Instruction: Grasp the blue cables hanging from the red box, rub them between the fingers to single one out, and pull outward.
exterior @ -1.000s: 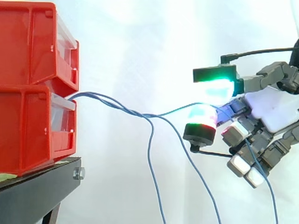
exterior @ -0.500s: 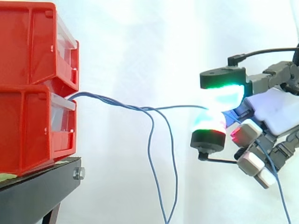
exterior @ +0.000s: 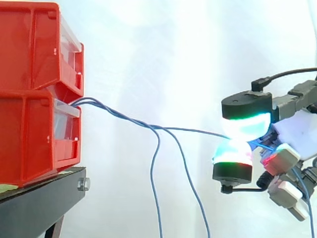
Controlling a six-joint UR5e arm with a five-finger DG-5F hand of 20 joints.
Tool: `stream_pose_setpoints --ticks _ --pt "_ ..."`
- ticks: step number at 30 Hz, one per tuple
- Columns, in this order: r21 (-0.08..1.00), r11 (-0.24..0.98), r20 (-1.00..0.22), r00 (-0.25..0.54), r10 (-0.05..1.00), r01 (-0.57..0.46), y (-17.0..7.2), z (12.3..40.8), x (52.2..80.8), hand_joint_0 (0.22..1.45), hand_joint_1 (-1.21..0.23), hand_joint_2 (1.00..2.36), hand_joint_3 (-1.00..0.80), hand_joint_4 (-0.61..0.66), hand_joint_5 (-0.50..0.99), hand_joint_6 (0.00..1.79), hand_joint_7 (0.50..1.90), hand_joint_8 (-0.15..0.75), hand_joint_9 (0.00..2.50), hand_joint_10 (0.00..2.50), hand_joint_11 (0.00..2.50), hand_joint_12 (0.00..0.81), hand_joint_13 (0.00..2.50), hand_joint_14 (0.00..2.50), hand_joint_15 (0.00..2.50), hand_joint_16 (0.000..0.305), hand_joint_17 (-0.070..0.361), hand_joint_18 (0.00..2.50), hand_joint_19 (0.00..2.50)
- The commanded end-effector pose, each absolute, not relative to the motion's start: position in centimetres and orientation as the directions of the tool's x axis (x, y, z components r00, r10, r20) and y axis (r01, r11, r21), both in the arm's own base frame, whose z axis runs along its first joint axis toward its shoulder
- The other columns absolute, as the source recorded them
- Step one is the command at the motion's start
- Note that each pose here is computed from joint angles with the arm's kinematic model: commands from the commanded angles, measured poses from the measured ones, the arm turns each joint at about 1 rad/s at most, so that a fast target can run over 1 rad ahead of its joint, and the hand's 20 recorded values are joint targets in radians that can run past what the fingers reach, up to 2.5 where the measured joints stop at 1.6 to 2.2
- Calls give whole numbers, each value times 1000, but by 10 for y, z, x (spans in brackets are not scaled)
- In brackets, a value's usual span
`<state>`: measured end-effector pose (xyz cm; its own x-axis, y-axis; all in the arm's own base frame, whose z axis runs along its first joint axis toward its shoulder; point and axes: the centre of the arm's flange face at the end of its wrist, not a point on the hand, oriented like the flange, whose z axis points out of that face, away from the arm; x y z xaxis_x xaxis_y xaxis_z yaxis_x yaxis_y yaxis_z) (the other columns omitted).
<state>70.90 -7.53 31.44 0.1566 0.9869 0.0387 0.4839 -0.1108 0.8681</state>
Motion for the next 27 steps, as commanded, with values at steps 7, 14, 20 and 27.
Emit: stream_pose_setpoints --ticks 7,14,20,27 --pt "877 -104 39 146 989 468 -73 278 706 642 -895 1014 -9 11 -75 913 1267 292 713 5 132 378 800 16 371 47 105 784 386" --pt "907 -110 59 137 989 406 -69 248 708 642 -897 1012 -17 -2 -76 910 1257 281 572 0 0 387 678 8 198 47 105 660 228" --pt "937 -117 80 125 989 330 -63 238 715 641 -900 1013 -23 -10 -78 907 1272 274 539 0 0 394 603 6 150 53 119 549 75" --pt "955 -122 94 113 989 270 -58 240 723 640 -901 1013 -23 -10 -79 907 1258 270 526 0 0 399 594 6 163 57 128 525 60"
